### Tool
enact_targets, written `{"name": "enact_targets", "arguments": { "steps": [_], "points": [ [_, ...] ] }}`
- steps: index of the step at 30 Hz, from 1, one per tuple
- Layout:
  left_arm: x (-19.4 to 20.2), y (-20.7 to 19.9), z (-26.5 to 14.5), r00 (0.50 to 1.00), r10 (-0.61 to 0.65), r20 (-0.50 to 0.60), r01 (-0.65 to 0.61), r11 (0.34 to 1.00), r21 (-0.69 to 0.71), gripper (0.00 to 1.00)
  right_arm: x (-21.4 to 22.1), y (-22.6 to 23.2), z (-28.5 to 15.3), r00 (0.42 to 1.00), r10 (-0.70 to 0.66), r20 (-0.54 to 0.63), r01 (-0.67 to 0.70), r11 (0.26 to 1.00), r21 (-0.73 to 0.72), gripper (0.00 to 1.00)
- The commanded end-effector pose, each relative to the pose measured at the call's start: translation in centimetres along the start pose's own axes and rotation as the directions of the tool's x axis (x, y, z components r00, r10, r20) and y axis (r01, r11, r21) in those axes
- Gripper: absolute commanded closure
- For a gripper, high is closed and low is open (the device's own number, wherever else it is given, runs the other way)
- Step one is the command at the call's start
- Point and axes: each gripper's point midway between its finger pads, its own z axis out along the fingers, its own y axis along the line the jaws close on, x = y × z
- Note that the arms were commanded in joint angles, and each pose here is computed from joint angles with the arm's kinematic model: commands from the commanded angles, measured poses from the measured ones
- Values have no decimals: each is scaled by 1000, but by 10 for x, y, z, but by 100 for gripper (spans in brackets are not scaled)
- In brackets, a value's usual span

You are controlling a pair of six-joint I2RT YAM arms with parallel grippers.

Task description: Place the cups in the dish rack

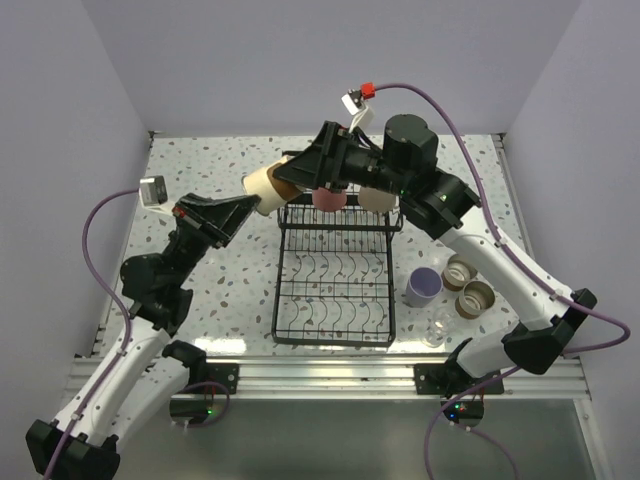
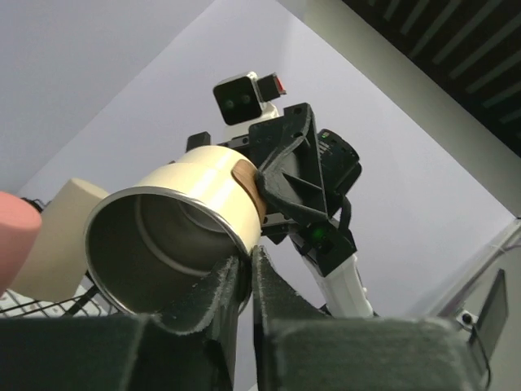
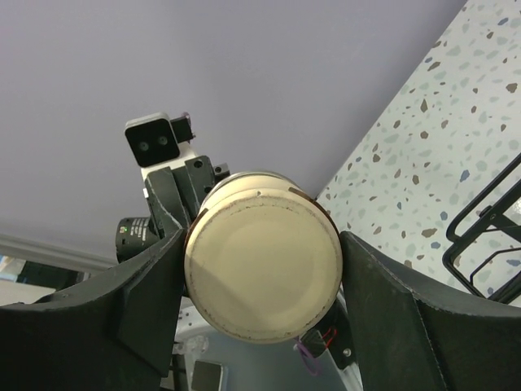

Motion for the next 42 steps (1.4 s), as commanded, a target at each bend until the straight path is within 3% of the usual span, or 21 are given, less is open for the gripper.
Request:
{"name": "enact_targets", "arguments": {
  "steps": [1, 2, 3, 5, 9, 13, 19, 20, 29, 42],
  "points": [
    [-9, 19, 5, 999, 47, 17, -44, 989, -140, 80, -4, 21, -1, 1000, -24, 5, 24, 998, -58, 96],
    [-10, 21, 5, 998, 56, 12, -54, 985, -163, 75, -4, 15, -1, 1000, -25, 7, 25, 999, -26, 100],
    [-14, 16, 7, 996, 90, 8, -87, 981, -175, 63, -4, 12, 0, 999, -44, 6, 44, 999, -11, 100],
    [-13, 31, 4, 994, 107, -23, -109, 956, -272, 53, -6, 10, -3, 997, -76, 7, 76, 997, 19, 100],
    [-27, 21, 3, 970, 231, -74, -242, 906, -348, 21, -18, 1, -8, 991, -123, 54, 119, 990, 81, 100],
    [-32, 29, -15, 958, 272, -96, -285, 844, -454, 3, -32, -16, -7, 986, -147, 77, 135, 981, 140, 100],
    [-38, 26, -34, 944, 311, -114, -324, 796, -511, 0, -64, -42, -1, 948, -314, 46, 283, 902, 325, 100],
    [-38, 26, -36, 942, 314, -119, -329, 791, -516, 0, -60, -52, 0, 939, -343, -3, 322, 879, 351, 100],
    [-30, 35, -37, 946, 295, -131, -320, 798, -511, 1, -68, -80, 16, 894, -442, -73, 429, 796, 428, 100],
    [-27, 46, -30, 945, 291, -152, -327, 794, -512, 2, -51, -113, 52, 892, -424, -155, 448, 784, 430, 100]
  ]
}}
